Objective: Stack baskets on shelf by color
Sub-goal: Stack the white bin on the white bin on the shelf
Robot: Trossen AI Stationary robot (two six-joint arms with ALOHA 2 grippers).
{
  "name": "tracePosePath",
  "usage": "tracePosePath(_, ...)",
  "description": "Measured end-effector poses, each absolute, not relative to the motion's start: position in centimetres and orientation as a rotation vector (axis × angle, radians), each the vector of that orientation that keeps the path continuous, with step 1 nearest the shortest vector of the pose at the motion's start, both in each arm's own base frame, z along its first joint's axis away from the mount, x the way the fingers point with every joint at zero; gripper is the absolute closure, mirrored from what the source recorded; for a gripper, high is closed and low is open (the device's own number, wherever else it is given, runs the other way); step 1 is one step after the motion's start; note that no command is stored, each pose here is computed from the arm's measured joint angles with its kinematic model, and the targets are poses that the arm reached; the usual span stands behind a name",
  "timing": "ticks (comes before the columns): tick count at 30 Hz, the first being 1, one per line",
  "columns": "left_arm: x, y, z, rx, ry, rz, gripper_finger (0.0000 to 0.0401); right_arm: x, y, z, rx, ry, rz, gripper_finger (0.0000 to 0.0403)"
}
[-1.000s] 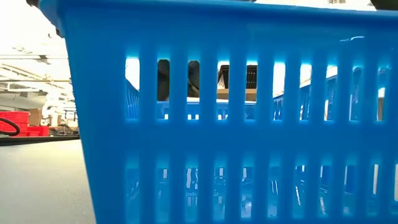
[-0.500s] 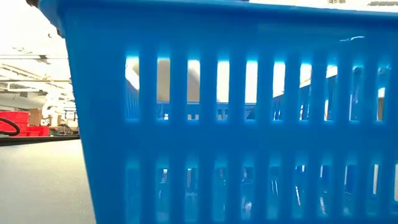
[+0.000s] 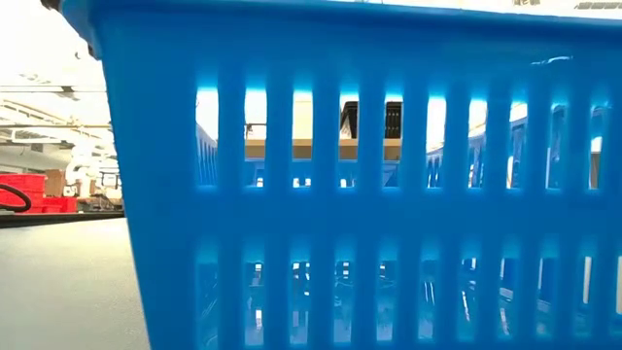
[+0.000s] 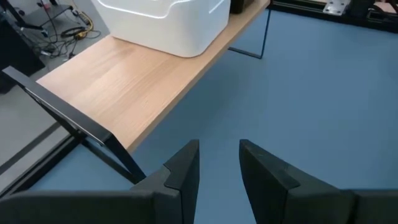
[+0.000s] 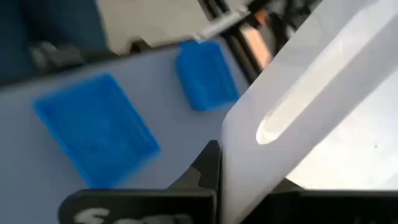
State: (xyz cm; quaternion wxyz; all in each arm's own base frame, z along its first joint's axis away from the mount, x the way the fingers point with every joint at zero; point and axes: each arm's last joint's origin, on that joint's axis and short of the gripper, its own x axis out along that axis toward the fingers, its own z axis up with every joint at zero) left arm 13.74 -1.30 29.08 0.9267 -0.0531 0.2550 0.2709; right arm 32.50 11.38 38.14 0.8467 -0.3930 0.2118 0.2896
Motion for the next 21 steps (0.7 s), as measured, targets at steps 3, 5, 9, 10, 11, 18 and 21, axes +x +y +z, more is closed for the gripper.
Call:
tracePosePath(3,13.8,-1.3,29.1,-0.117,0.521,0.561,0.0286,32.4,8.1,40.4,-0.932,0.513,0.518,0.0401)
tracePosePath(5,13.8,-1.3,29.1,-0.116,0.519,0.565,0.0286,32.9,5.5,41.6,-0.979,0.583,0.466,0.0402)
tracePosePath(9,13.8,-1.2,29.1,-0.119,0.504,0.594,0.0286,34.6,-0.2,42.8,-1.051,0.747,0.424,0.0402)
tracePosePath(10,13.8,-1.2,29.1,-0.12,0.497,0.608,0.0286,34.9,-1.7,43.1,-1.071,0.77,0.413,0.0402)
tracePosePath(11,13.8,-1.1,29.2,-0.119,0.491,0.619,0.0286,35.2,-3.2,43.4,-1.095,0.789,0.4,0.0402)
tracePosePath(18,13.8,-1.1,29.2,-0.108,0.487,0.638,0.0286,34.3,-12.2,42.5,-1.129,0.975,0.305,0.0402)
tracePosePath(21,13.7,-1.0,29.2,-0.092,0.49,0.644,0.0286,33.3,-14.3,41.7,-1.081,1.053,0.304,0.0402)
